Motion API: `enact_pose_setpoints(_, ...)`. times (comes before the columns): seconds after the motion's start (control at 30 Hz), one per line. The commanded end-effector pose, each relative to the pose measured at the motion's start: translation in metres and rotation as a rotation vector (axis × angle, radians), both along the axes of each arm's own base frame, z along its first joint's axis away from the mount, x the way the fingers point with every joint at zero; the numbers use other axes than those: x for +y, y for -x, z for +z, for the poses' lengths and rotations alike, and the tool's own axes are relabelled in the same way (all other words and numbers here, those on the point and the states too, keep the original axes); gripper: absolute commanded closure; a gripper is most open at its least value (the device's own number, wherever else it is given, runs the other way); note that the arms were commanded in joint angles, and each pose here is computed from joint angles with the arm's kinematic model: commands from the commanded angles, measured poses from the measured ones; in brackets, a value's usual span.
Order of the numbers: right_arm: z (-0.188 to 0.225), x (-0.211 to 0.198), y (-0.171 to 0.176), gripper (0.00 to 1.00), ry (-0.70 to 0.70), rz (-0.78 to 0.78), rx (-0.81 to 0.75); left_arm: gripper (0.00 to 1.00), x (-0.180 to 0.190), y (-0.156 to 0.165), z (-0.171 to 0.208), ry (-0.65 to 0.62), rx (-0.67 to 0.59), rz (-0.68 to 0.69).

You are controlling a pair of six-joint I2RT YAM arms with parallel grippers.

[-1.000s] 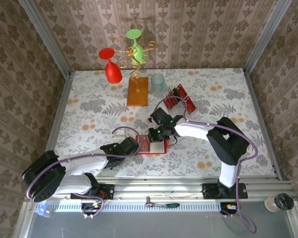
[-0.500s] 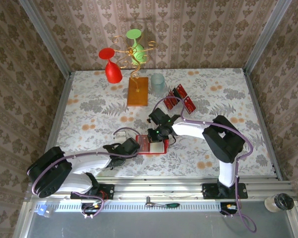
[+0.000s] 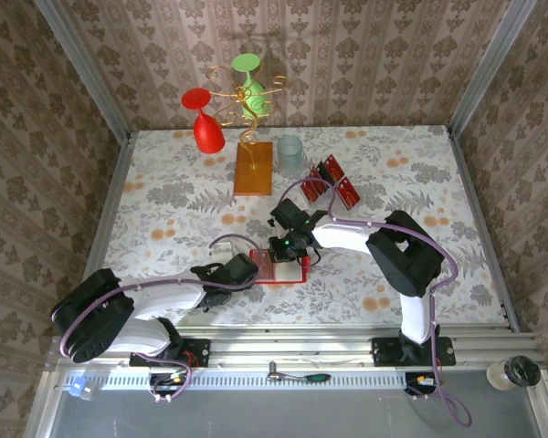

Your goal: Put the credit cards into the card holder

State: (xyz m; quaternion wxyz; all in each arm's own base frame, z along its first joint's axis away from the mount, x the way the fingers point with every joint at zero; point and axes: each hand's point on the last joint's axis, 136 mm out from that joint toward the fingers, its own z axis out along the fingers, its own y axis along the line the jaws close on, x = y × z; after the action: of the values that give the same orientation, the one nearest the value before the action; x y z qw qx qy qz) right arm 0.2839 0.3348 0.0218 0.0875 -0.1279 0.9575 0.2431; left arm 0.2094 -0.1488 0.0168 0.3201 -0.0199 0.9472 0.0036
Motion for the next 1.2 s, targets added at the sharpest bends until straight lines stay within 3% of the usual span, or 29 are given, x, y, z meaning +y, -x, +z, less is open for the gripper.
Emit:
enact_pose_setpoints(0.0,-0.004,0.010,0.006,1.00,-0.013,0.016,0.031,0.00,-0.004,-0.001,-0.002,-0.004,0.018,-0.018)
enact_pose_setpoints(0.53,0.036,-0.002,0.008,0.94,-0.038,0.001,-0.041,0.00,-0.004,0.000,-0.002,0.006,0.013,-0.019)
enact_pose_setpoints(1.17,0.013,0.001,0.024,0.96,-0.047,-0.008,0.015,0.00,0.000,0.000,0.000,-0.003,0.007,-0.011)
